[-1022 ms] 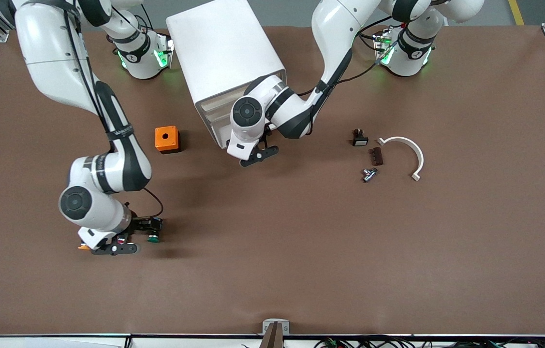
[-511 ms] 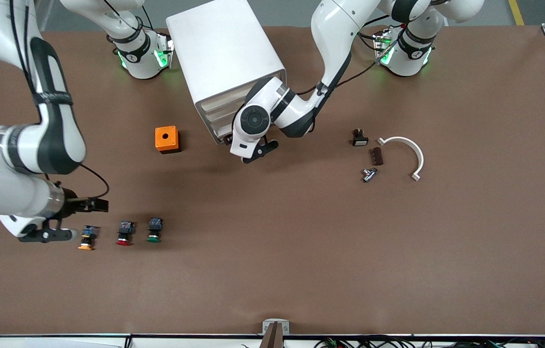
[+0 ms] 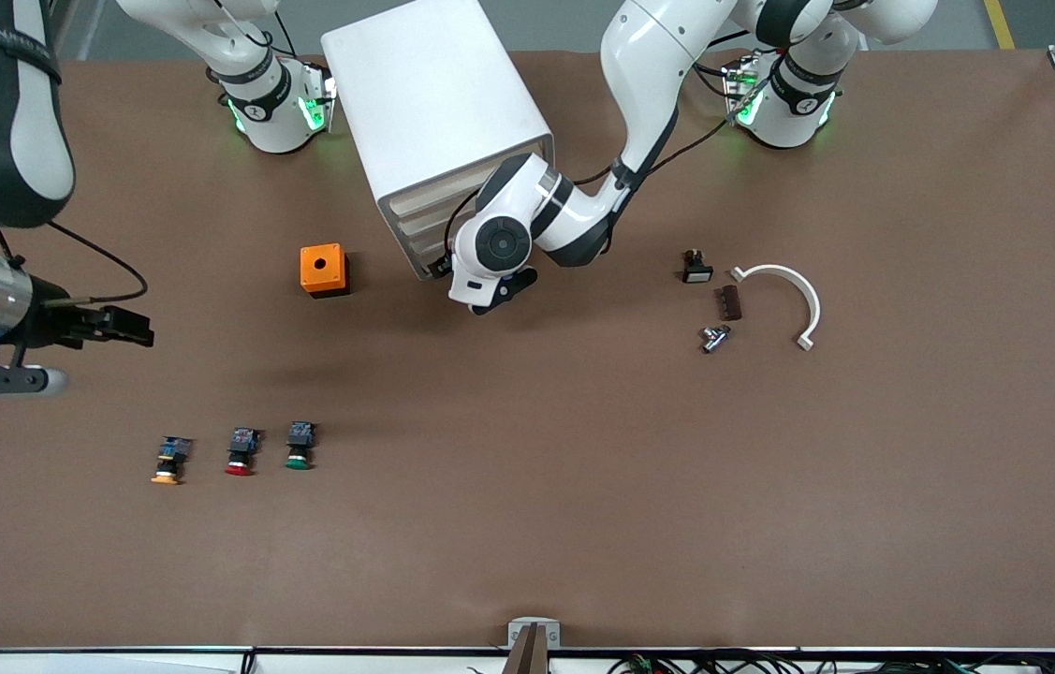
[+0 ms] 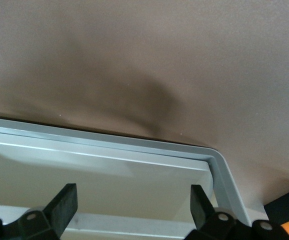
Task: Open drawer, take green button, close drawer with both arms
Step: 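Open the right gripper and withdraw while the left gripper leaves the cabinet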
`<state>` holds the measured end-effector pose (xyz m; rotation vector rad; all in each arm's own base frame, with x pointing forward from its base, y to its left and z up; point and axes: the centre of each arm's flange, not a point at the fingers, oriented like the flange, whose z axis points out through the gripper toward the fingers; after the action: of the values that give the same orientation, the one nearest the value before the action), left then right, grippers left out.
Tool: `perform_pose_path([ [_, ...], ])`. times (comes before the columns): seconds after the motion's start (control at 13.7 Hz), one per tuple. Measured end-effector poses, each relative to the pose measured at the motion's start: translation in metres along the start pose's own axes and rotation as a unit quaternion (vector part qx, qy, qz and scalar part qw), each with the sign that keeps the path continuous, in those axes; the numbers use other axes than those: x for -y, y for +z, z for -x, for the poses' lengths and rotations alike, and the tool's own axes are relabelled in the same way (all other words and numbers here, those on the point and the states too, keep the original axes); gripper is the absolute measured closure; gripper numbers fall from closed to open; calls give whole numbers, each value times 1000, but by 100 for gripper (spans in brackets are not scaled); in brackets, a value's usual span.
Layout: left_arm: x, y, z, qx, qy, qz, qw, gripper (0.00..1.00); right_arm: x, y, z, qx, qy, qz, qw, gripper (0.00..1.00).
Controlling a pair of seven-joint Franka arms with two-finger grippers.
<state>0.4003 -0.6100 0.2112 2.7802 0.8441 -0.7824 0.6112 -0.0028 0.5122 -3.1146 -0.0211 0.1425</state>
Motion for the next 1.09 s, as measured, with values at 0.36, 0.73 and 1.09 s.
perform_pose_path([
  [0.36, -3, -21, -18, -19, -1, 12, 1000, 1, -11, -15, 13, -7, 9, 0, 1000, 0],
  [0.73, -5, -141, -32, -88, 25, 62, 994, 0, -15, -20, 16, -6, 8, 16, 1000, 0],
  [1.09, 56, -299, -17, -110, 76, 28, 991, 1, -36, -49, 21, -15, 25, 17, 999, 0],
])
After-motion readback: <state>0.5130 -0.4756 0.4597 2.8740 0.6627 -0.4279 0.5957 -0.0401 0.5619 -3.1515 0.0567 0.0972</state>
